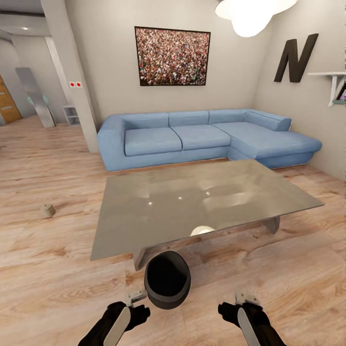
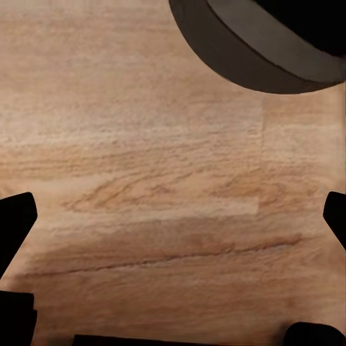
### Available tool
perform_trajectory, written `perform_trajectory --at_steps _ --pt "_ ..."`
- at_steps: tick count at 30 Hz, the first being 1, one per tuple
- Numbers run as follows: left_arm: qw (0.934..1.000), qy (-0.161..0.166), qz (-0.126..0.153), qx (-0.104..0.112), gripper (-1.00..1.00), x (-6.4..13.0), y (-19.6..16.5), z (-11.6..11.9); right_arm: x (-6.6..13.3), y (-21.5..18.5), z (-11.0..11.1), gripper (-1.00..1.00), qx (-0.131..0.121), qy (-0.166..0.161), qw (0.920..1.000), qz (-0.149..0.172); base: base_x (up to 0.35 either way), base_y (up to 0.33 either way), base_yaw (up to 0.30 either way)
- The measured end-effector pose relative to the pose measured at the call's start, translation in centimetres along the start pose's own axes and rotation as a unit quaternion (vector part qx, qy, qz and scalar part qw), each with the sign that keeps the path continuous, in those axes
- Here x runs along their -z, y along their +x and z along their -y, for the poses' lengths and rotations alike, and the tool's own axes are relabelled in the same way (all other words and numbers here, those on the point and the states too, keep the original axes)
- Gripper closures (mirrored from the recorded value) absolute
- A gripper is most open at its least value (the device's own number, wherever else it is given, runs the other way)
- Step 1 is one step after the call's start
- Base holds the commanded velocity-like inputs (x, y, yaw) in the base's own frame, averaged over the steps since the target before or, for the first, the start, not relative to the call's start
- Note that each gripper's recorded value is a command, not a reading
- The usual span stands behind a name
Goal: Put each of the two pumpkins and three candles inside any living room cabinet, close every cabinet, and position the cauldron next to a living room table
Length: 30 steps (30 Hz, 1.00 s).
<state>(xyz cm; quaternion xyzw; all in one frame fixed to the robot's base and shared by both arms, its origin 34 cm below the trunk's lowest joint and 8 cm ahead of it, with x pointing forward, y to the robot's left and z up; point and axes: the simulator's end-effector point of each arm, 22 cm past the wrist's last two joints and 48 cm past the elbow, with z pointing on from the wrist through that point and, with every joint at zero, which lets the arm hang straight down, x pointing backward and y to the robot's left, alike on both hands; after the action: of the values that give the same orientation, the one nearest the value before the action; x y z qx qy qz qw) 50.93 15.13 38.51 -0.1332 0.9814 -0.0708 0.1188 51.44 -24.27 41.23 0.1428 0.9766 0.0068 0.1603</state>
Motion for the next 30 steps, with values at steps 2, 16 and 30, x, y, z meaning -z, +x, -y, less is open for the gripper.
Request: perform_trajectory --at_steps 2,16,30 --pt "0.9999 -0.011 0.008 0.004 -1.00 0.3 -0.5 -0.5 0.3 0.0 0.0 -1.00 0.000 0.000 1.0000 -0.003 -0.195 0.000 -0.039" --pt "0.9970 -0.047 0.055 0.027 -1.00 0.8 -2.0 -2.1 -0.7 1.7 0.5 -1.00 -0.009 0.010 0.9999 0.000 -0.083 0.000 -0.121" --pt "0.9973 -0.045 0.053 0.025 -1.00 3.4 -2.8 -1.0 1.2 2.2 0.6 -1.00 -0.009 0.015 0.9997 -0.018 -0.072 0.000 -0.120"
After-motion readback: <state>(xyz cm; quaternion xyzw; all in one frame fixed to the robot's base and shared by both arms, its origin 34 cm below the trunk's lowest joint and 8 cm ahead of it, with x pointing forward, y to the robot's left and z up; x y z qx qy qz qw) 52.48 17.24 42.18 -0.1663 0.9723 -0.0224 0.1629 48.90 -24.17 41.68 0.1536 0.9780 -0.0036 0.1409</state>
